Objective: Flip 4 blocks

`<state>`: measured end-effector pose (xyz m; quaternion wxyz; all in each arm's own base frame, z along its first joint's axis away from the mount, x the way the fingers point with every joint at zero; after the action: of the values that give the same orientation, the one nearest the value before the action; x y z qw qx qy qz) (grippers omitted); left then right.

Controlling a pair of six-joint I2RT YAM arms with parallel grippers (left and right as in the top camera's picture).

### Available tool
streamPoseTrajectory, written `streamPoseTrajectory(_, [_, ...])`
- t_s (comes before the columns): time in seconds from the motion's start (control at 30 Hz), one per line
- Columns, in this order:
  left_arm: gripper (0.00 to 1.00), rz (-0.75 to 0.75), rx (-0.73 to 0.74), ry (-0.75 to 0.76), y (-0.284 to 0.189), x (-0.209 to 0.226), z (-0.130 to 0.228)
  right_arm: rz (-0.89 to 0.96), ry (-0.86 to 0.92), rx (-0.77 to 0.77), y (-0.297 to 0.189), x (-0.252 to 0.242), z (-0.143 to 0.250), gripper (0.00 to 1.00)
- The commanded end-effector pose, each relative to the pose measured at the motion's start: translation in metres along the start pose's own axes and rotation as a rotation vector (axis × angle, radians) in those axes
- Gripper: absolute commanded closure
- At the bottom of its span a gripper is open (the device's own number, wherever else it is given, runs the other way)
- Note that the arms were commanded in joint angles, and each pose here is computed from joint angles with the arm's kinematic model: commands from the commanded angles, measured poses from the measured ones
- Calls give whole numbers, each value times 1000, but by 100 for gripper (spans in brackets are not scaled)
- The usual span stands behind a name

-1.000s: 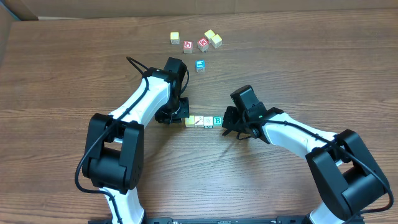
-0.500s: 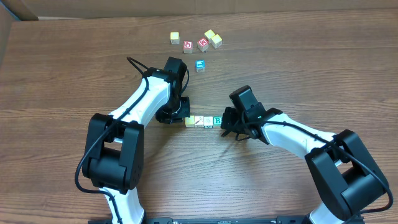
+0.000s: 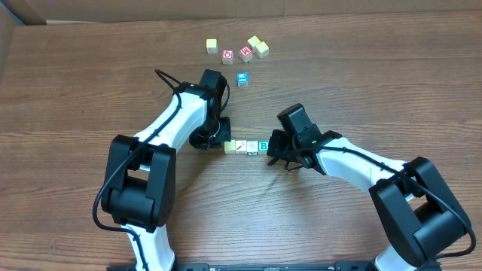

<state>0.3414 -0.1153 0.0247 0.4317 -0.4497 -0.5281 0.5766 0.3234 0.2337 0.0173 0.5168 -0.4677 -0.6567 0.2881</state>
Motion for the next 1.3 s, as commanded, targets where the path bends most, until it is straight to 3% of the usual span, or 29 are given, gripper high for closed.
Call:
streamPoseTrajectory(0.0, [96, 42, 34, 9, 6, -8, 6, 3, 2, 9, 3, -2, 5, 96])
streamPoseTrajectory(1.27, [96, 61, -6, 128, 7, -29, 6, -14, 9, 62, 1, 1, 14, 96])
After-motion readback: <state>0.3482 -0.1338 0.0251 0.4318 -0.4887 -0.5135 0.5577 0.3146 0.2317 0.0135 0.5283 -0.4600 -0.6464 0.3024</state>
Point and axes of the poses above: each gripper's point midway between its finger pads, its own y axis out along the fingers, its own x axis along the line the jaws close on, z = x × y, the point moved 1 cm from there along -y, back along the fingers, and after that the axes turned 9 degrees about -y, right-handed, at the moved point
